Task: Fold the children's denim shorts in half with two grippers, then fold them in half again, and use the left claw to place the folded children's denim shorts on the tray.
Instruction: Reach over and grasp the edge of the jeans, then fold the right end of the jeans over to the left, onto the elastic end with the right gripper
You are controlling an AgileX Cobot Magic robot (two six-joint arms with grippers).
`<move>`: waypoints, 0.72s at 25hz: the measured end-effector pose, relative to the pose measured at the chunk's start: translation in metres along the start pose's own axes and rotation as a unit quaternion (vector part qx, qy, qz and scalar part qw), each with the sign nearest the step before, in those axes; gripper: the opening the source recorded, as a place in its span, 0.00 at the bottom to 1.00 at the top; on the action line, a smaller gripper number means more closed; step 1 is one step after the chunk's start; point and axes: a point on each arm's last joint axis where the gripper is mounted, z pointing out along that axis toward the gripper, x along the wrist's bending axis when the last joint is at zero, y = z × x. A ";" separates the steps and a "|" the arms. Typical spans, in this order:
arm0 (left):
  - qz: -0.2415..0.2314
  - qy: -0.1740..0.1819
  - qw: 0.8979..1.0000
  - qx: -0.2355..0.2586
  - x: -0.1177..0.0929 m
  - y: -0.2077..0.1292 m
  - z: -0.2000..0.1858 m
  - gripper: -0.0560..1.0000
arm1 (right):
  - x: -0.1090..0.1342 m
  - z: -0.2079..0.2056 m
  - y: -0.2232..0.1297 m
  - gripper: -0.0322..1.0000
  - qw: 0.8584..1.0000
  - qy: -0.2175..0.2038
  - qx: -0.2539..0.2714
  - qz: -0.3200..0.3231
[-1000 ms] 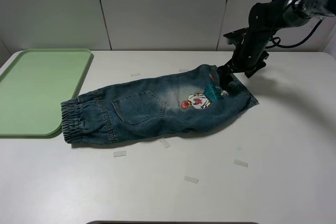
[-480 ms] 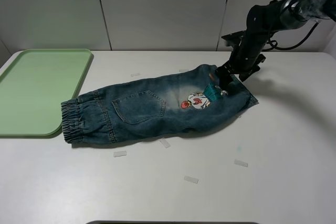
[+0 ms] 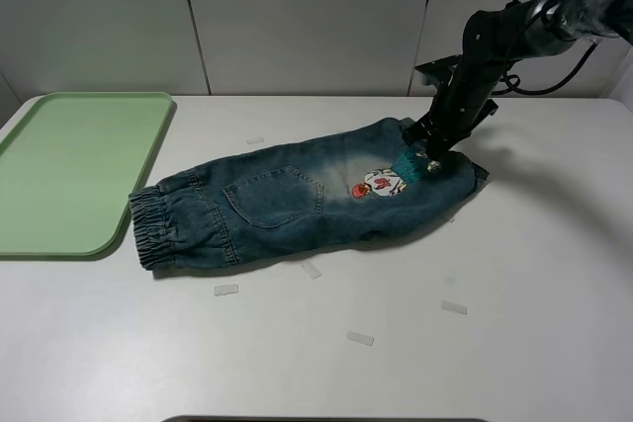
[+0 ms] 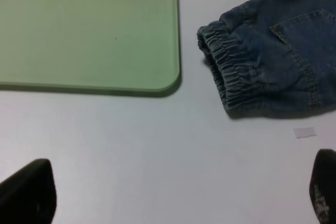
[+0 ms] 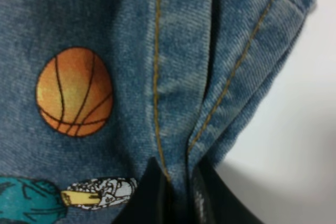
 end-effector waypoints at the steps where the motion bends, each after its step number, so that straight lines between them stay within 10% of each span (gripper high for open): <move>1: 0.000 0.000 1.000 0.000 0.000 0.000 0.000 0.96 | 0.000 0.000 0.000 0.06 1.000 -0.001 0.000 -0.001; 18: 0.000 0.000 1.000 0.000 0.000 0.000 0.000 0.96 | -0.022 -0.068 -0.002 0.06 0.996 -0.080 0.007 -0.038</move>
